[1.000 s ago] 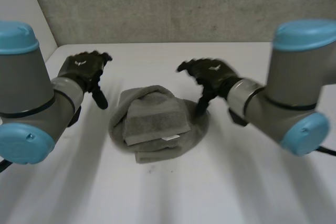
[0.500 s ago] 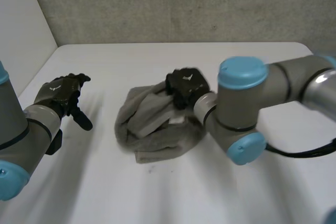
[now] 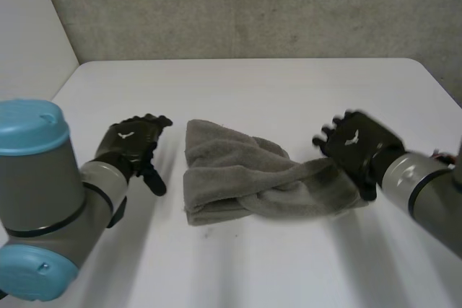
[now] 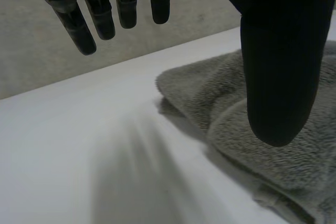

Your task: Fold the towel.

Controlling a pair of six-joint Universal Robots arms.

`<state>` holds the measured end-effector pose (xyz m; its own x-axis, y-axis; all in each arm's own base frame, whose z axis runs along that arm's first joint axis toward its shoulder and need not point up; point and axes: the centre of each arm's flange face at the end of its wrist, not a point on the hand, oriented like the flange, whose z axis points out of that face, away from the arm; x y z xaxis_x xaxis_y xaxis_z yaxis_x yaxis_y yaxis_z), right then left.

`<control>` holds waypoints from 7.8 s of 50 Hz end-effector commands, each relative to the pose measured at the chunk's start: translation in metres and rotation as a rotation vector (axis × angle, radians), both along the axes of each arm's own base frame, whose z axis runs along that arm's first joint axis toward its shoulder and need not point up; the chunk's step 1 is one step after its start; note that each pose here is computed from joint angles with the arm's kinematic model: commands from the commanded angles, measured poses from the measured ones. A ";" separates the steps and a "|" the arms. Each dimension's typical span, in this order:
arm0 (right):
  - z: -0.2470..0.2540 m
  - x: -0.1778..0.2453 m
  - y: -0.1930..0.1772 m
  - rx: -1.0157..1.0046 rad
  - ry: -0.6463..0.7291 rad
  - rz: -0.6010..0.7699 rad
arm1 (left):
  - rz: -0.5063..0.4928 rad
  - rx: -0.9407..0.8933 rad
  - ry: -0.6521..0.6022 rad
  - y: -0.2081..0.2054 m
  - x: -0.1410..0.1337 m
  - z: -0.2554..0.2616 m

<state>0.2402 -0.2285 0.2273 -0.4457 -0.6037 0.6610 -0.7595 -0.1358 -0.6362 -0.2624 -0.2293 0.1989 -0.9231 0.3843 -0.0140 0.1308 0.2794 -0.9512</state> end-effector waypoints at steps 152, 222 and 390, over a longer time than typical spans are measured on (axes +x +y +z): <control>-0.055 -0.035 -0.088 0.012 -0.218 -0.300 | -0.227 -0.399 -0.159 -0.036 -0.013 -0.009; 0.051 0.000 -0.105 -0.295 -0.259 -0.167 | -0.064 -0.637 -0.015 -0.104 -0.027 0.117; 0.038 -0.127 -0.043 0.179 -0.351 -0.316 | -0.031 -0.261 -0.286 0.042 0.067 0.038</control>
